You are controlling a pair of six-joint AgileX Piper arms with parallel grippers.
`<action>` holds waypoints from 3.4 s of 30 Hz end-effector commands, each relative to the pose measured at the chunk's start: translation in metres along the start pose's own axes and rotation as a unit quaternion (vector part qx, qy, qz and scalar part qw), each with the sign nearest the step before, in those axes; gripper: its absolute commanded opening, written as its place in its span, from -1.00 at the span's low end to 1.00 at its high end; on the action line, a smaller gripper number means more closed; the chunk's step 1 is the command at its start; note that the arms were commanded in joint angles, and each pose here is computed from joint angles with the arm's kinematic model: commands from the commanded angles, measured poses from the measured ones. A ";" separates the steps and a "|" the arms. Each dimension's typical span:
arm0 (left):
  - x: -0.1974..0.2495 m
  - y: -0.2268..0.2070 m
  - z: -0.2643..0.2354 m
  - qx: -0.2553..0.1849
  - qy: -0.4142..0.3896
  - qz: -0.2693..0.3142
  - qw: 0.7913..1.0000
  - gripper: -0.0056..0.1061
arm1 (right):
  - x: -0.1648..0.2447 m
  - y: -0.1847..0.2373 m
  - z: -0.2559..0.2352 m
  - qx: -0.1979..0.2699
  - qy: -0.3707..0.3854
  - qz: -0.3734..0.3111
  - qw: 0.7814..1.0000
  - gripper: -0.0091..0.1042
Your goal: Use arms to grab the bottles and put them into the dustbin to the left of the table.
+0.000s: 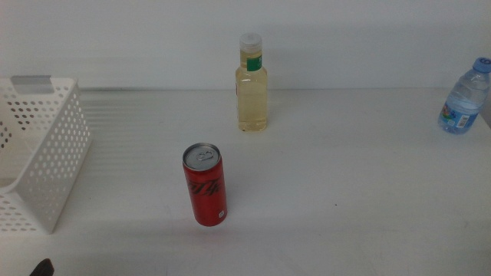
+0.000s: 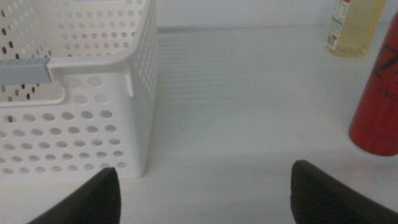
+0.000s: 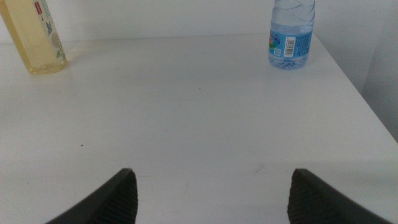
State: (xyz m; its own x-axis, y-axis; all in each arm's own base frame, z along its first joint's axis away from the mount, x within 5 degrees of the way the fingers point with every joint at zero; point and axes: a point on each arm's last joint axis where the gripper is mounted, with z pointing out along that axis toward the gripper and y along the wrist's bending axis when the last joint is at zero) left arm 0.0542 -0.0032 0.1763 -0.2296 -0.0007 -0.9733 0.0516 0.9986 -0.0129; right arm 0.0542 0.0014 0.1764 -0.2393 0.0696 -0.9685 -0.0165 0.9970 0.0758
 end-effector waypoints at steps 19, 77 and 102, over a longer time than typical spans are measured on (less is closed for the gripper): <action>-0.023 -0.051 0.055 0.200 -0.054 0.006 0.978 0.71 | -0.010 0.000 -0.003 0.000 -0.054 -0.009 0.998 0.27; -0.042 -0.108 0.127 0.257 -0.087 0.013 0.962 0.71 | -0.010 0.000 -0.003 0.000 -0.054 -0.009 0.998 0.27; -0.022 -0.139 0.190 0.252 -0.109 -0.007 0.961 0.71 | -0.010 0.000 -0.003 0.000 -0.054 -0.009 0.998 0.27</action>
State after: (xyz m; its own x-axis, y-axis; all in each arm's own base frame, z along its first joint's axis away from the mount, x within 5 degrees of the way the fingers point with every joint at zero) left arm 0.2310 -0.1480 0.1307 -0.2030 0.0514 -0.9778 0.5214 0.8509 -0.0636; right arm 0.0542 0.0014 0.1764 -0.2393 0.0696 -0.9685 -0.0165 0.9970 0.0758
